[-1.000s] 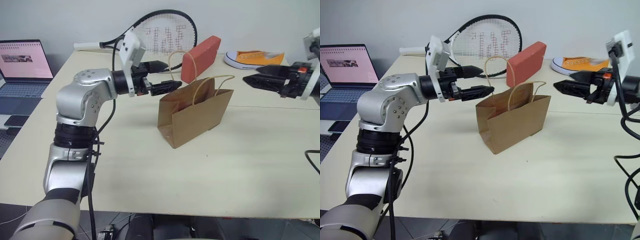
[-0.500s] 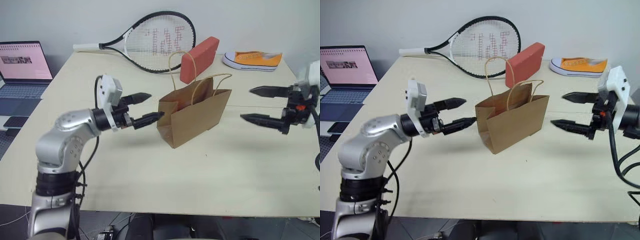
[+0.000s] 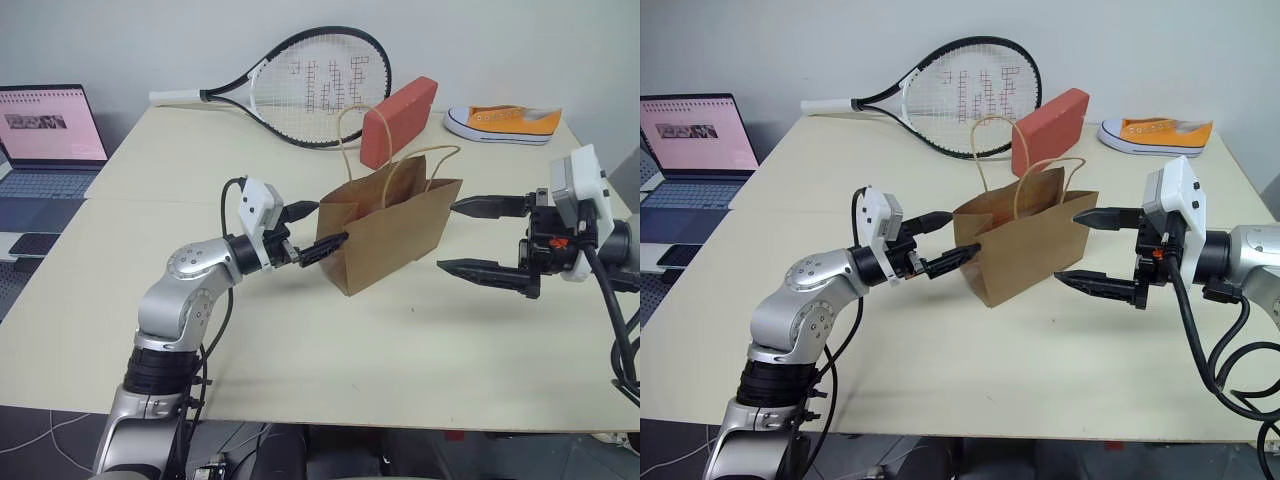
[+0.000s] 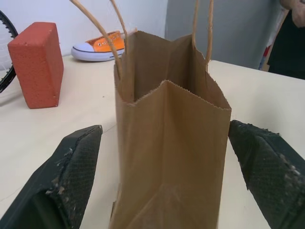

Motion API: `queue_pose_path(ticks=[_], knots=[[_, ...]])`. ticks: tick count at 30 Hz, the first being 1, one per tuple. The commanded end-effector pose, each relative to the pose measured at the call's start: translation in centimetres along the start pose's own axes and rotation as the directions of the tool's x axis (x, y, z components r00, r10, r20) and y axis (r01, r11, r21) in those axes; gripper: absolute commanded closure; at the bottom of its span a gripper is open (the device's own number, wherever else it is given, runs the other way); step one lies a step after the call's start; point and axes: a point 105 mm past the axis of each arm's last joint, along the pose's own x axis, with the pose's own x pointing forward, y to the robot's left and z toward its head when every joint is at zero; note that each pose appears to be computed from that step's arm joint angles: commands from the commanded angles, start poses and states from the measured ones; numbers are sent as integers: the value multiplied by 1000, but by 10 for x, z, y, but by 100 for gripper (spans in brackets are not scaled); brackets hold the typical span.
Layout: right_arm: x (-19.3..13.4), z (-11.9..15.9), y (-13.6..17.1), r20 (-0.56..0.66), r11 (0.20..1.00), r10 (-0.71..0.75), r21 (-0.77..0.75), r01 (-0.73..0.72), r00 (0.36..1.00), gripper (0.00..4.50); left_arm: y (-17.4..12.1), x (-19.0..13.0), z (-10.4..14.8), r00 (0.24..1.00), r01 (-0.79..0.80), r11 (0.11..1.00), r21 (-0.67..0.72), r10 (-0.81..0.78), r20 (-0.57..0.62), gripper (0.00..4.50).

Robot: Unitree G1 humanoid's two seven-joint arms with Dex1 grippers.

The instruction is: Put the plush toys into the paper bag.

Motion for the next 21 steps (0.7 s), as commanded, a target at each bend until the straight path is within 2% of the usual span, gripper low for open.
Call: queue_pose_path(ticks=[1,10,11,14,21], knots=[[2,8,5,4,999,6,-40,-5,1000,0,-6,6,10,998,39,999,31,-40,40,3],[6,7,6,7,999,1,-48,-1,1000,0,-11,21,5,997,52,999,14,-52,55,3],[6,7,6,6,999,0,-51,0,1000,0,-10,23,4,997,49,999,7,-49,56,45],[7,6,7,7,998,-3,-55,4,1000,0,-9,27,-1,997,47,999,-1,-47,53,120],[7,5,9,7,998,-8,-57,8,1000,0,-14,34,-7,996,72,997,11,-73,45,344]])
